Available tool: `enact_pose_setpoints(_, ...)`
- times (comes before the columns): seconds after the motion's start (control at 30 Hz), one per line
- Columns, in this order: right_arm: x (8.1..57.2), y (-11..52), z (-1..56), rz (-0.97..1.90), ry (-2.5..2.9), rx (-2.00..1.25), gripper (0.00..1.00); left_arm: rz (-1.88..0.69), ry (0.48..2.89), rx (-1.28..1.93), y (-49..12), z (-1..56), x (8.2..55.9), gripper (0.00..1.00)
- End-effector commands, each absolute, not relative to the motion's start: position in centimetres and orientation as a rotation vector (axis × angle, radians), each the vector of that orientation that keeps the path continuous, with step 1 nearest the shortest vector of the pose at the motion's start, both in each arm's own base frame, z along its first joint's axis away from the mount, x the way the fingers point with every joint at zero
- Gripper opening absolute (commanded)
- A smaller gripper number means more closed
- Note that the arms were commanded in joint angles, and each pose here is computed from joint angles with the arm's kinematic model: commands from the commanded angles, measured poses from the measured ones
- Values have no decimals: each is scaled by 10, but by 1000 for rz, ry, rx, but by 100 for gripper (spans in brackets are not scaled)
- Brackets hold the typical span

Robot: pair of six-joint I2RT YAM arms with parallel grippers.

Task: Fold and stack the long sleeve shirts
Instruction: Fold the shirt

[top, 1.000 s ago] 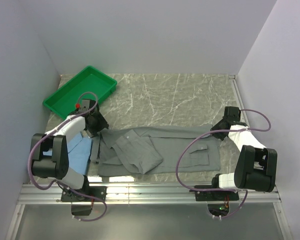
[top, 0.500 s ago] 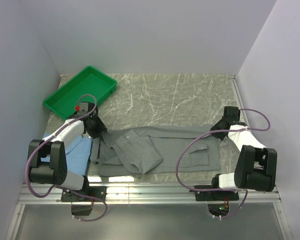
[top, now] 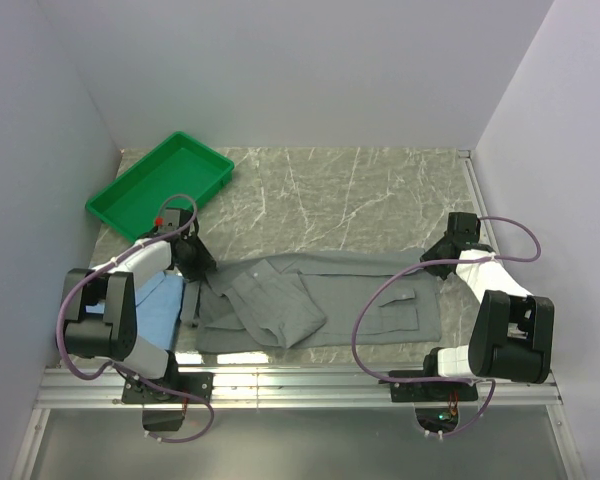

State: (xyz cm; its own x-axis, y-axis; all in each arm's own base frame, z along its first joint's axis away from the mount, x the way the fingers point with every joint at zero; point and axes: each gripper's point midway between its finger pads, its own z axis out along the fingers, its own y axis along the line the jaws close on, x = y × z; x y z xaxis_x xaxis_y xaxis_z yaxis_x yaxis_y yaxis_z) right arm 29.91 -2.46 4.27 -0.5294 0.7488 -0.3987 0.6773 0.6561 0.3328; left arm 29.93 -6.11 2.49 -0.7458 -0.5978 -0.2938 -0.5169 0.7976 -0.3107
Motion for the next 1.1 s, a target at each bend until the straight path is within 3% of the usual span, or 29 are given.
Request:
enact_pose_setpoints(0.0, 314, -29, 53, 176, 2316, 1075, 7, -335, 2594, -829, -66, 26, 303, 46)
enact_pose_setpoints(0.3, 314, -27, 54, 192, 2318, 1068, 7, -337, 2588, -816, -66, 30, 306, 37)
enact_pose_setpoints(0.37, 314, -26, 53, 197, 2322, 1068, 7, -336, 2581, -810, -66, 31, 308, 26)
enact_pose_setpoints(0.47, 314, -25, 52, 203, 2322, 1069, 7, -331, 2571, -800, -65, 34, 312, 21)
enact_pose_setpoints(0.6, 314, -26, 53, 191, 2324, 1063, 7, -321, 2566, -770, -64, 37, 319, 1)
enact_pose_setpoints(0.93, 313, -33, 52, 142, 2320, 1058, 6, -127, 2490, -651, -38, 79, 357, 1)
enact_pose_setpoints(1.07, 312, -34, 45, 133, 2335, 1057, 7, -75, 2519, -618, -33, 67, 364, 4)
